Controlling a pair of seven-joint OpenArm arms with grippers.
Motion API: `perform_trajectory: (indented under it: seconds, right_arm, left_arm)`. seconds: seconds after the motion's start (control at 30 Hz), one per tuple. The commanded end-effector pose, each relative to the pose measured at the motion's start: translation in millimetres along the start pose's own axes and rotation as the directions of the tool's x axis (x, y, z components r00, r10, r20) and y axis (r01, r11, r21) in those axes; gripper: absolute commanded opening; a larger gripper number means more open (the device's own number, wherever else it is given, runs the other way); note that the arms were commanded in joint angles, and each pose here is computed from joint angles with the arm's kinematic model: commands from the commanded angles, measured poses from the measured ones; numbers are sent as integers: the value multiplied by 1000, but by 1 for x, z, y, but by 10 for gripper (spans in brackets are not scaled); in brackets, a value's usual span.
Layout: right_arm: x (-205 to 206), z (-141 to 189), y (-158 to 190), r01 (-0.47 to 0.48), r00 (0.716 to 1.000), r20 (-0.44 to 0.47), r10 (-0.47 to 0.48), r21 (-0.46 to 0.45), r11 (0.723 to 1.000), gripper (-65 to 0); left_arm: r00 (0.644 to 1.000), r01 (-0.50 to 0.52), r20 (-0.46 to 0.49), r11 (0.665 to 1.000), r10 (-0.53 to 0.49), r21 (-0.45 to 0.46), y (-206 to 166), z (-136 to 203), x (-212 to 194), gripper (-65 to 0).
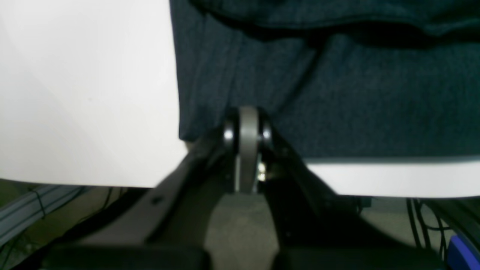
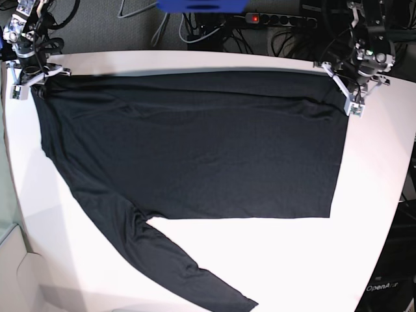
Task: Fold the T-shirt properly
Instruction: 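Pull the held edge taut with both grippers toward the arm bases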
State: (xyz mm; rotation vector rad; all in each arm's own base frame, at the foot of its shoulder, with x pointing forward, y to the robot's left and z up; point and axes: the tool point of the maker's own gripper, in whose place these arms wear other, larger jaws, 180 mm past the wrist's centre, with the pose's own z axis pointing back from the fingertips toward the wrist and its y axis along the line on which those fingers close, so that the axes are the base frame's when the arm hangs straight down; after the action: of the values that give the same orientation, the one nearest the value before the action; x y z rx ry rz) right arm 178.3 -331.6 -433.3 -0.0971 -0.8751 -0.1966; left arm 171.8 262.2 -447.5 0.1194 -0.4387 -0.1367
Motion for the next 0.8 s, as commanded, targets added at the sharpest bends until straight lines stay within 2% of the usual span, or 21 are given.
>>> perform_trajectory:
  seconds: [0.0, 0.2, 0.3, 0.43, 0.57, 0.77]
  right_arm:
    - [-16, 3, -6, -25, 997, -75, 23, -20, 999, -648]
    - [-13, 3, -7, -26, 997, -69, 24, -21, 999, -648]
    - [5, 6, -4, -50, 998, -25, 49, -18, 999, -648]
    - [27, 17, 12, -104, 994, 37, 103, 45, 994, -648]
    - [47, 30, 14, -114, 988, 107, 109, 41, 993, -648]
    - [74, 38, 16, -158, 974, 170, 150, 30, 987, -645]
  left_arm:
    - [958, 34, -284, 999, -34, -5, -3, 1, -72, -636]
    - [963, 32, -267, 999, -32, -3, -3, 0, -62, -636]
    - [964, 33, -264, 999, -32, 0, -1, 0, -60, -636]
    - [978, 34, -205, 999, -27, 33, 7, 10, -42, -636]
    - [989, 38, -144, 997, -27, 70, 16, 23, -22, -636]
    - [993, 51, -107, 995, -41, 91, 19, 34, -1, -636]
